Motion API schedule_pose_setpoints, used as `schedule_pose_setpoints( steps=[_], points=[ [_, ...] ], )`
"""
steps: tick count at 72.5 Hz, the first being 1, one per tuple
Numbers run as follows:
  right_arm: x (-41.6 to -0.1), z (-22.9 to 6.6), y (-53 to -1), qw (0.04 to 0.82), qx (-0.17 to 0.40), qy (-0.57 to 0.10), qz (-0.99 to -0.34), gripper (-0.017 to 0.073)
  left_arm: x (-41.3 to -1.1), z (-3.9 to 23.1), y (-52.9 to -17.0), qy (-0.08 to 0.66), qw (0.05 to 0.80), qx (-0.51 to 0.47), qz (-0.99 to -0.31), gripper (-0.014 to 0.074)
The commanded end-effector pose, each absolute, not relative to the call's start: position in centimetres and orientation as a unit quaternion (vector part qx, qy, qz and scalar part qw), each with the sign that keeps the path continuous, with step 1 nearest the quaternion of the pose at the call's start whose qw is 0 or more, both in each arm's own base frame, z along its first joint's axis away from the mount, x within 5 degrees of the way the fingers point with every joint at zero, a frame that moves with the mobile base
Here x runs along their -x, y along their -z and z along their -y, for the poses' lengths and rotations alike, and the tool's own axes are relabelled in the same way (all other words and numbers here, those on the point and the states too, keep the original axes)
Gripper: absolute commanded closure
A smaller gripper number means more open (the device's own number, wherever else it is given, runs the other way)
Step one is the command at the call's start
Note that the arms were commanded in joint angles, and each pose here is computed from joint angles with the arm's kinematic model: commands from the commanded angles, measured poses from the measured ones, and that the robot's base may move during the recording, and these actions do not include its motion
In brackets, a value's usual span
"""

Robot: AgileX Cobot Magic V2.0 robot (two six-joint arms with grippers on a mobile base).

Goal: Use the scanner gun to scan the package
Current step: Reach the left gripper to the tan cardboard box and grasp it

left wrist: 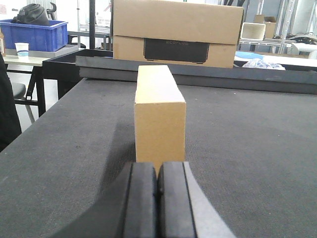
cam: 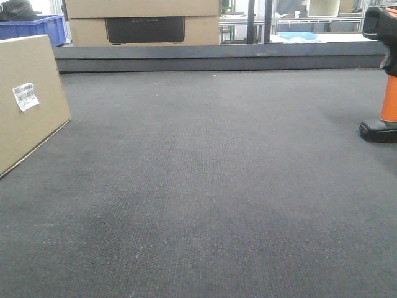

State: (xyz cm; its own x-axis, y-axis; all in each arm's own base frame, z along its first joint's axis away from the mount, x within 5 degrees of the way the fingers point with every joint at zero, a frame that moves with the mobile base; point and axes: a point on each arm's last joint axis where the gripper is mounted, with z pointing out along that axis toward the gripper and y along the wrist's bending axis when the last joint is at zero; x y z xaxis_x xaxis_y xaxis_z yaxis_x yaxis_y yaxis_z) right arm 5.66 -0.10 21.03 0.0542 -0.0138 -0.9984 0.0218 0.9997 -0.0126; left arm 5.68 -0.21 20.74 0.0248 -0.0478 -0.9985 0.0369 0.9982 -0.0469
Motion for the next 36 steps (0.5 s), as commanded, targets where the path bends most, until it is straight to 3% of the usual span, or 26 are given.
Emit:
schedule_pose_setpoints(
  steps=[1, 10, 27, 36],
  points=[
    [-5.6, 0.1, -21.3, 0.735, -0.002, 0.016, -0.678, 0.0727, -5.6, 0.2, -21.2, 0.032, 0.733, 0.006, -0.679, 0.0705],
    [-5.6, 0.1, -21.3, 0.735, -0.002, 0.016, -0.678, 0.0727, -5.4, 0.3, -21.7, 0.056, 0.709, 0.024, -0.703, 0.0705],
    [-5.6, 0.1, -21.3, 0.735, -0.002, 0.016, -0.678, 0.0727, -4.9, 0.1, -28.1, 0.018, 0.660, -0.002, -0.751, 0.0705],
    [-5.6, 0.1, -21.3, 0.735, -0.002, 0.016, -0.678, 0.0727, -7.0, 0.0, -30.2, -0.002, 0.611, -0.010, -0.792, 0.0705]
  ],
)
